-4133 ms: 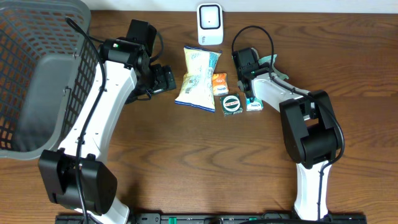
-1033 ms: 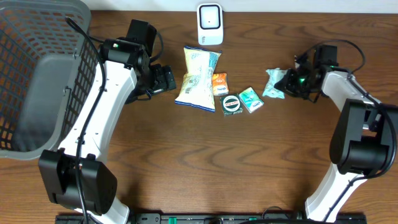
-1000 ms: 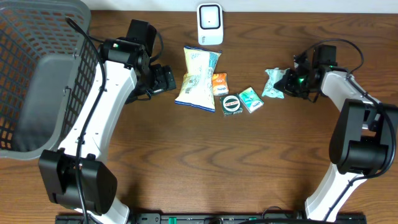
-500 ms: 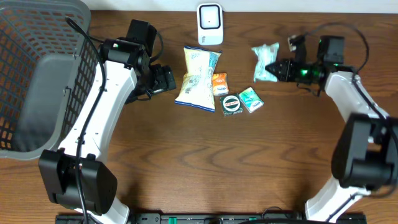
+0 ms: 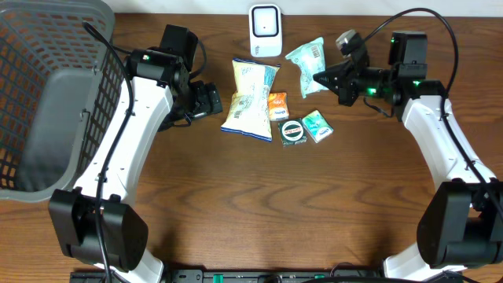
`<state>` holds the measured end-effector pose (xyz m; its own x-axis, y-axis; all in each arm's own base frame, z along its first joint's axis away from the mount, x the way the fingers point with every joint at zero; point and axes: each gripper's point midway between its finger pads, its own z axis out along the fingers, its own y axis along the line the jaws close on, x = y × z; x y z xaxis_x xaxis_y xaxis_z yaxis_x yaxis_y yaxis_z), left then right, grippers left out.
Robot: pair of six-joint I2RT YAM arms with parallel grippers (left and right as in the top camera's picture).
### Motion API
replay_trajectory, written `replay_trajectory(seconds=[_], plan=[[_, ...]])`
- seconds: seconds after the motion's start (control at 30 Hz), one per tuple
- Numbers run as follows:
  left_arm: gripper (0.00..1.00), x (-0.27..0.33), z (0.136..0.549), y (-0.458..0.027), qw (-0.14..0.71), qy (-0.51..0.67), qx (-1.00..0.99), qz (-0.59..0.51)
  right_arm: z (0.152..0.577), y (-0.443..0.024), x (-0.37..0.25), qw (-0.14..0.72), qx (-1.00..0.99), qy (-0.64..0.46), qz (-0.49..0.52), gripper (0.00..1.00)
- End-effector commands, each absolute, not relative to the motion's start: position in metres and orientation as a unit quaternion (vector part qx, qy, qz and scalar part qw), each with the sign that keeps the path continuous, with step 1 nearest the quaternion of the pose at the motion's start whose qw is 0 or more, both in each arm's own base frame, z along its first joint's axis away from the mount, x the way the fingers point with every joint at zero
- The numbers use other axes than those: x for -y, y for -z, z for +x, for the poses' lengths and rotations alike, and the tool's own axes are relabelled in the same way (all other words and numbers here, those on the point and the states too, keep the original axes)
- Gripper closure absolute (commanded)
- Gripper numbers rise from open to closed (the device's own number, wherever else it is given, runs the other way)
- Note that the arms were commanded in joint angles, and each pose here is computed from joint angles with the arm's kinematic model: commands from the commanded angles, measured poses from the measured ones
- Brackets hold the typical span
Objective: Scan the item barcode
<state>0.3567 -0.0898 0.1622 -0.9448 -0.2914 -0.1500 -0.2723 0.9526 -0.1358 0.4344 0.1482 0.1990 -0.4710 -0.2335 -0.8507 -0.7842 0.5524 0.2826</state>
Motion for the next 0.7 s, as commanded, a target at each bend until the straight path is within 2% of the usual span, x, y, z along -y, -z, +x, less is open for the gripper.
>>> replay_trajectory(seconds=[0.0,0.4,0.67], plan=[[0.0,0.088,0.355,-0.159,0.079,0.054,-0.984,-0.151,0.439,-0.194,-0.146,0.409,-0.789,-0.302,-0.345,0.99],[0.0,0.088,0.355,-0.159,0.079,0.054,-0.984,-0.151,0.446,-0.134,-0.09,0.323,-0.897,-0.158,-0.258,0.99],[0.0,0.088,0.355,-0.159,0.079,0.054,-0.984,-0.151,0.443,-0.086,-0.063,0.262,-0.927,-0.154,-0.22,0.99]])
